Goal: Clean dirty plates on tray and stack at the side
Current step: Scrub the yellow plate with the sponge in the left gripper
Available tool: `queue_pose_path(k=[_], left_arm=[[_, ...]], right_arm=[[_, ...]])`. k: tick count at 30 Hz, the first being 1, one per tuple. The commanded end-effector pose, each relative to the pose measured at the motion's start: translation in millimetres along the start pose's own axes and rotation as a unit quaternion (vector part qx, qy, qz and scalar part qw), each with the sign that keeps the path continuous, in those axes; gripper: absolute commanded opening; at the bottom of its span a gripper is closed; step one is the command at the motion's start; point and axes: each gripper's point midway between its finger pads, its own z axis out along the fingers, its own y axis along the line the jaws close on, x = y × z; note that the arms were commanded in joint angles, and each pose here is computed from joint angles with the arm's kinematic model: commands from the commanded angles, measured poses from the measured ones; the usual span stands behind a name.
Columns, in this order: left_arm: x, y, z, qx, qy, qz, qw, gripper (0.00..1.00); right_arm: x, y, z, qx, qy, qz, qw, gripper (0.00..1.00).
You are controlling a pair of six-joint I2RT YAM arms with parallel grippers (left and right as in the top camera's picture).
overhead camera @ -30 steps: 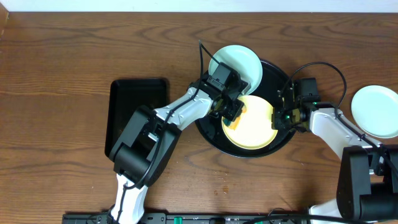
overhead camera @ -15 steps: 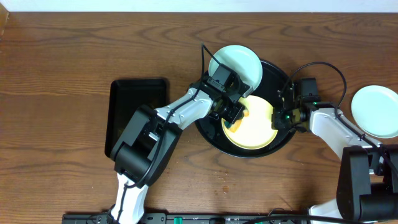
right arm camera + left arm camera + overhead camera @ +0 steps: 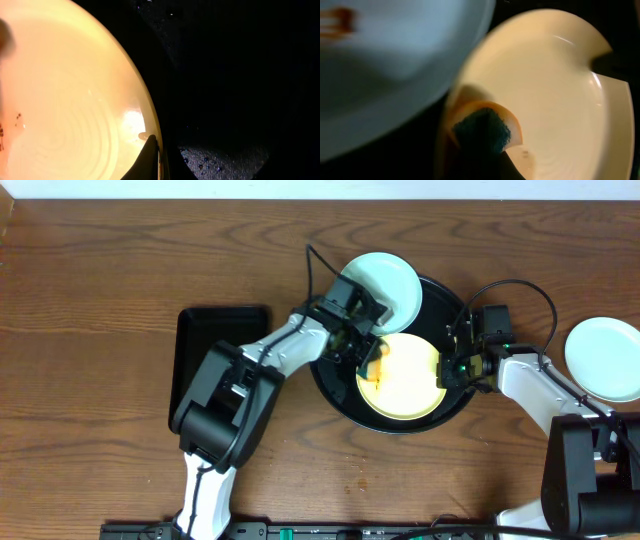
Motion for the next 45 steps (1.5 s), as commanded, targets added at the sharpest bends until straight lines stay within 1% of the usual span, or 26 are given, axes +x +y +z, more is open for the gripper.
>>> queue_pose_path(k=[1, 10, 17, 28, 41, 43, 45], left_arm=[[13.4, 25.2, 4.4, -0.026, 0.017, 0.002, 1.000, 0.07], [42.9, 2.9, 22.5, -0.012, 0.067, 0.036, 0.997, 0.07], [57.6, 2.4, 26.7, -0.010, 0.086, 0.029, 0.996, 0.08], [93.4, -6.2, 33.5, 0.015, 0.120, 0.014, 0.993, 0.08], [85.7, -46.4, 30.6, 0.131, 0.099, 0.000, 0.986, 0.07], [78.1, -54.5, 28.6, 0.155, 0.085, -0.004, 0.984, 0.07], [62.7, -61.6, 23.9, 0.179, 0.059, -0.012, 0.982, 0.07]], right_arm=[[9.6, -0.5, 8.5, 0.001, 0.018, -0.002, 1.000, 0.01], [9.7, -0.6, 8.5, 0.001, 0.018, -0.002, 1.000, 0.01], [9.9, -0.6, 8.5, 0.001, 0.019, -0.006, 1.000, 0.01], [9.9, -0.6, 8.5, 0.001, 0.019, -0.006, 1.000, 0.01], [9.9, -0.6, 8.5, 0.001, 0.019, -0.006, 1.000, 0.01], [9.9, -0.6, 8.5, 0.001, 0.019, -0.006, 1.000, 0.01], [9.8, -0.6, 8.5, 0.001, 0.018, -0.006, 1.000, 0.01]])
